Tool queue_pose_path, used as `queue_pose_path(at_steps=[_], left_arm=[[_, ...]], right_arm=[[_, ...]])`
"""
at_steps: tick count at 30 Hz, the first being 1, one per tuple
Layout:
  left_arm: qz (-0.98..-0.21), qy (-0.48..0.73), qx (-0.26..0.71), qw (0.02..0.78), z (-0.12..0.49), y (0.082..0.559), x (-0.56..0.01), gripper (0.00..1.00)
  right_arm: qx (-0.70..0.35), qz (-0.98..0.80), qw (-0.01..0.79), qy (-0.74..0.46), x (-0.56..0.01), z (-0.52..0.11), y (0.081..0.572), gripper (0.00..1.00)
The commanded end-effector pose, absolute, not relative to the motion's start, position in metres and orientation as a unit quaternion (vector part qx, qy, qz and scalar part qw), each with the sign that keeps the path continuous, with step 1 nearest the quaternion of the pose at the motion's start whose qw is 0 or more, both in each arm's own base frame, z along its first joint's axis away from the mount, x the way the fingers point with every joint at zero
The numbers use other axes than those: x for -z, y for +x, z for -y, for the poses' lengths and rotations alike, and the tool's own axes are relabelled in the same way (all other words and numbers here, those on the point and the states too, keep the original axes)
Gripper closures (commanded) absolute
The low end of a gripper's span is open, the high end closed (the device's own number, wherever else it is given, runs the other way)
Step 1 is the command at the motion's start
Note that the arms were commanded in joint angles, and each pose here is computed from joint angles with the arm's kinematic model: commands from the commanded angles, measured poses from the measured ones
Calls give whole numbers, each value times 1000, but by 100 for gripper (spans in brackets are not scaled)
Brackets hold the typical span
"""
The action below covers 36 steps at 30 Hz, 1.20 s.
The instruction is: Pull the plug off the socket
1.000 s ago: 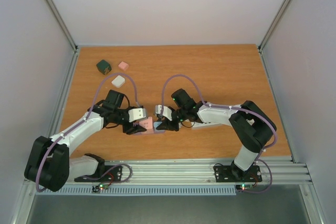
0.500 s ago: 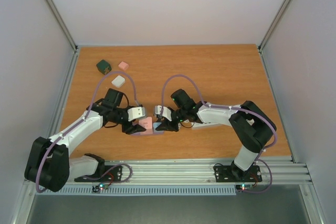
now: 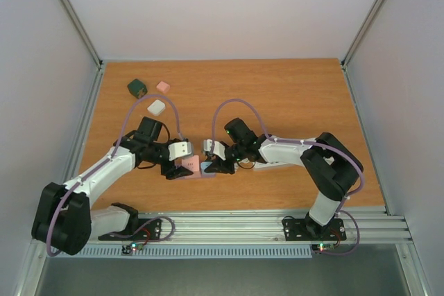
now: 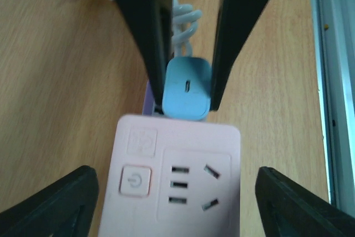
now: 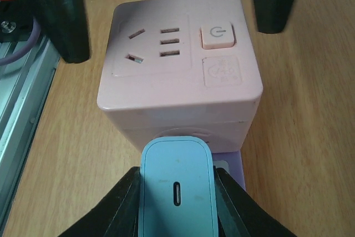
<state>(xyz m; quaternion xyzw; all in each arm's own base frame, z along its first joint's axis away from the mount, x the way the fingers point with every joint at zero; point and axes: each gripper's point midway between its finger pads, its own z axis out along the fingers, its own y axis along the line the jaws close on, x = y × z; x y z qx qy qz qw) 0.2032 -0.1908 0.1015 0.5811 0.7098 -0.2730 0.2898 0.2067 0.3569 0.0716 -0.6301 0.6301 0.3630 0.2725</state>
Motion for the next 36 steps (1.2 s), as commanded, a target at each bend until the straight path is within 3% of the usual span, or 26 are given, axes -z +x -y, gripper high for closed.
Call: queue_pose_path(at_steps=[1,4,10,13,17,22,24,31,36], left_arm=[[-678,593,297,317,202,202,-108,15],[-680,593,294,315,203,203,-101,3],[-688,590,285,310,205,203,-89,6],[-692,593,279,302,203,202,-82,12],[-691,599,274,297,201,200,-75,27],[-687,599,274,308,202,200,-79,41],[-686,599,275,307,202,199,-79,43],[-678,599,286,316,205,198,-88,53],[-660,580,338,337,219,195,-119,58]], right_arm=[[-331,-670,230,-623,-39,-346,205,91],[-333,-669,229,-624,-39,-346,204,90],[-337,-666,229,-625,-41,-348,203,86],[-338,-665,230,-624,-42,-348,202,78],[-337,-664,234,-625,-41,-350,201,62],[-333,-662,236,-628,-39,-354,200,54],[-332,-662,238,-629,-39,-355,201,55],[-334,-660,242,-628,-43,-358,202,77],[-325,-667,231,-629,-32,-355,202,88]])
